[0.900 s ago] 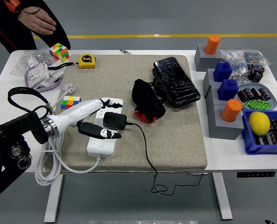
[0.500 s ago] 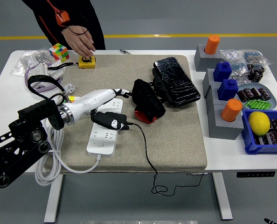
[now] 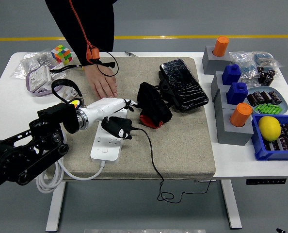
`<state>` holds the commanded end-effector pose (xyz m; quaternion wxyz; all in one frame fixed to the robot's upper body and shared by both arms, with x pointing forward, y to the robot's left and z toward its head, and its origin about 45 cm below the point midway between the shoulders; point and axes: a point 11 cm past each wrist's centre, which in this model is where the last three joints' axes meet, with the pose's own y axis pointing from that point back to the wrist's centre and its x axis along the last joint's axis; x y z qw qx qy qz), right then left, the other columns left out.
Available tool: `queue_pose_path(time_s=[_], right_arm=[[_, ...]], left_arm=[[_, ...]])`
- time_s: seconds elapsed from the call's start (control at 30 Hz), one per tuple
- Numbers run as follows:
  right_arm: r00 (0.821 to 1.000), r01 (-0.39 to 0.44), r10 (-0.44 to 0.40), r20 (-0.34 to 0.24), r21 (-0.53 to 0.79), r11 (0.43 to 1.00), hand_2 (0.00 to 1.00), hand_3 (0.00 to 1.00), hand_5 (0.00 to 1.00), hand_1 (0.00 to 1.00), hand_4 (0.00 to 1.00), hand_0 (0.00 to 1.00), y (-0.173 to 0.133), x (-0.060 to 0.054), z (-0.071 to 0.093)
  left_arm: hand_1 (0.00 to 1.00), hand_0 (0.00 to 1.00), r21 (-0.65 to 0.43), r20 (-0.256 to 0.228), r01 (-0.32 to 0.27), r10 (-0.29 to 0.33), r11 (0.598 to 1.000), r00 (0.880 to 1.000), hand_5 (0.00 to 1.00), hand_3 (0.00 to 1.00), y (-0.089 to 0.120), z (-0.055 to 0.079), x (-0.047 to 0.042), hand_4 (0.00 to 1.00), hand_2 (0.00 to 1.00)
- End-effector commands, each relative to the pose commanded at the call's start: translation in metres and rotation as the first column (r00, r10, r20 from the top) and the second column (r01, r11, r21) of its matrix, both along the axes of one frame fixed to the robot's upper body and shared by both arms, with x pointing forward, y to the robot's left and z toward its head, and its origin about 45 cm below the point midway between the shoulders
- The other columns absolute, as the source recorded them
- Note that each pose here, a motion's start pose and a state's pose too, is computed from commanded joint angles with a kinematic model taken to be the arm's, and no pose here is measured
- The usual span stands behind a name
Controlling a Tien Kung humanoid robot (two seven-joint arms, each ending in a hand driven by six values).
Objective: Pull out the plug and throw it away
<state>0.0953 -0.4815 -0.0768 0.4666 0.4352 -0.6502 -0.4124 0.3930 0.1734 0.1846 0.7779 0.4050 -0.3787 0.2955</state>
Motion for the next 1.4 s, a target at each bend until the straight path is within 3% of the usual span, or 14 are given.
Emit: queue_pose_path(time_s=[0.17, 0.2, 0.37, 0.4, 0.57, 0.6, 0.63, 1.13, 1.4], right_arm=[[1.0, 0.002, -0.002, -0.001, -0.001, 1.0, 0.681, 0.598, 0.45, 0.674, 0.993, 0.634, -0.001, -0.001, 0.0], [1.0, 0.002, -0.002, 0.0, -0.001, 1.0, 0.681, 0.596, 0.451, 0.675, 0.992, 0.634, -0.001, -0.001, 0.0], [1.0, 0.003, -0.003, 0.007, -0.001, 1.0, 0.681, 0.596, 0.451, 0.675, 0.992, 0.634, -0.001, 0.002, 0.001], [1.0, 0.004, -0.004, 0.007, -0.001, 1.0, 0.682, 0.596, 0.452, 0.675, 0.992, 0.634, -0.001, 0.002, 0.001], [1.0, 0.004, -0.004, 0.006, -0.001, 1.0, 0.682, 0.596, 0.452, 0.675, 0.992, 0.634, -0.001, 0.002, 0.001], [1.0, 0.004, -0.004, 0.007, 0.0, 1.0, 0.682, 0.597, 0.453, 0.675, 0.992, 0.634, 0.0, 0.002, 0.001], [1.0, 0.004, -0.004, 0.007, 0.0, 1.0, 0.682, 0.597, 0.453, 0.675, 0.992, 0.634, 0.0, 0.002, 0.001], [1.0, 0.006, -0.006, 0.007, 0.001, 1.0, 0.682, 0.597, 0.455, 0.675, 0.994, 0.634, 0.0, 0.002, 0.001], [1.0, 0.005, -0.005, 0.005, 0.0, 1.0, 0.682, 0.596, 0.456, 0.675, 0.994, 0.634, -0.001, 0.001, 0.0]], left_arm=[[0.732, 0.69, 0.004, 0.012, -0.001, 0.001, 1.0, 1.0, 0.141, 0.803, 0.0, -0.001, 0.0026, 0.921, 0.705], [0.63, 0.572, 0.006, 0.006, -0.004, 0.004, 1.0, 1.0, 0.041, 0.589, 0.0, -0.002, 0.003, 0.833, 0.534], [0.63, 0.572, -0.004, -0.025, -0.018, 0.018, 1.0, 1.0, 0.041, 0.589, 0.001, -0.005, 0.0041, 0.833, 0.534], [0.462, 0.448, -0.006, -0.025, -0.019, 0.019, 1.0, 1.0, 0.002, 0.533, 0.001, -0.005, 0.0043, 0.724, 0.48], [0.462, 0.448, 0.005, -0.043, -0.026, 0.026, 1.0, 0.999, 0.002, 0.533, 0.002, -0.009, 0.0062, 0.724, 0.48], [0.389, 0.383, 0.003, -0.048, -0.03, 0.03, 1.0, 0.998, 0.002, 0.52, 0.003, -0.01, 0.0059, 0.66, 0.438], [0.389, 0.383, 0.001, -0.05, -0.031, 0.031, 1.0, 0.998, 0.002, 0.52, 0.003, -0.01, 0.0057, 0.66, 0.438], [0.366, 0.326, -0.074, -0.02, 0.016, -0.017, 0.997, 1.0, 0.002, 0.545, -0.008, 0.0, 0.0017, 0.61, 0.441], [0.352, 0.326, -0.092, 0.065, 0.072, -0.067, 0.993, 0.996, 0.002, 0.541, -0.021, 0.024, -0.0009, 0.615, 0.43]])
